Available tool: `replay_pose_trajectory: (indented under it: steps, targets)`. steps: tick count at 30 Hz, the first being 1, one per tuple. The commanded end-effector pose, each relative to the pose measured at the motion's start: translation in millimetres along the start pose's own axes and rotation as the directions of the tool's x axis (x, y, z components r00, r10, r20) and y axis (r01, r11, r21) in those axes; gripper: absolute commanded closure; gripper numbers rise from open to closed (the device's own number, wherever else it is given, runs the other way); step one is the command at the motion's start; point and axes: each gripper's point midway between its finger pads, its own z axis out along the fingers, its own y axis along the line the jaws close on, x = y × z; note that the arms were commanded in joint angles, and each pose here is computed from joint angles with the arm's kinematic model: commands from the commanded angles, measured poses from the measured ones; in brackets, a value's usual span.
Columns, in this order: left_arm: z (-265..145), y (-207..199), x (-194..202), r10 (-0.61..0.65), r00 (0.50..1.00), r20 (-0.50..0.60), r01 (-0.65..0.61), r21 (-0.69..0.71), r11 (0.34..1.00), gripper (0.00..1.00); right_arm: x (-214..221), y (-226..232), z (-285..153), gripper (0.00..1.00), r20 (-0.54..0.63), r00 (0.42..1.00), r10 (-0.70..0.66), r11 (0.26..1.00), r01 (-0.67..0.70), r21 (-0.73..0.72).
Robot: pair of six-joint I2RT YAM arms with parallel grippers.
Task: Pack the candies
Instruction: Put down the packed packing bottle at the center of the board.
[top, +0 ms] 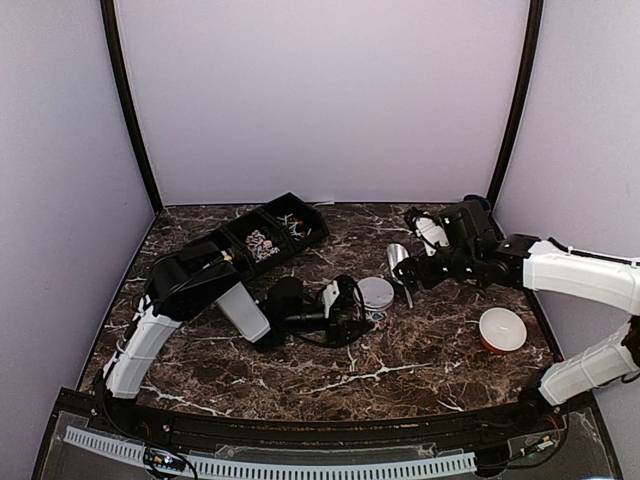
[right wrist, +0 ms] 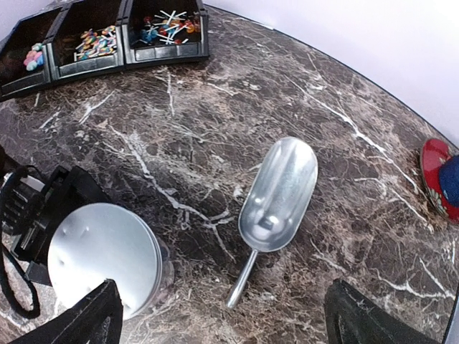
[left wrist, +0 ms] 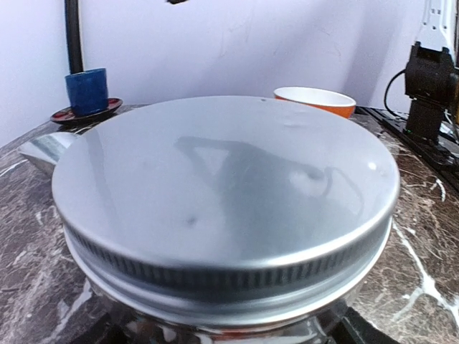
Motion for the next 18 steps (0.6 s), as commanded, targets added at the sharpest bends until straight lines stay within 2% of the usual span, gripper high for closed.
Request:
replay_pose_trajectory:
  steps: [1,9,18]
  targets:
    - [-39.0,30.3,113.1,-0.306,0.905,-0.295,0.226,-0.277,0.934,0.24,1.8,-12.4,-2.9,0.02,0.025,0.998,0.065,0.996,-0.066,0.054]
    - [-42.4,45.0,110.6,-0.409,0.873,-0.264,0.299,-0.372,0.879,0.24,20.5,-9.0,3.1,0.02,-0.008,0.994,0.109,0.993,-0.108,0.041]
    - [-64.7,58.8,108.3,-0.556,0.801,-0.224,0.374,-0.539,0.755,0.24,26.0,3.0,0.8,0.02,-0.004,0.988,0.156,0.987,-0.156,-0.030]
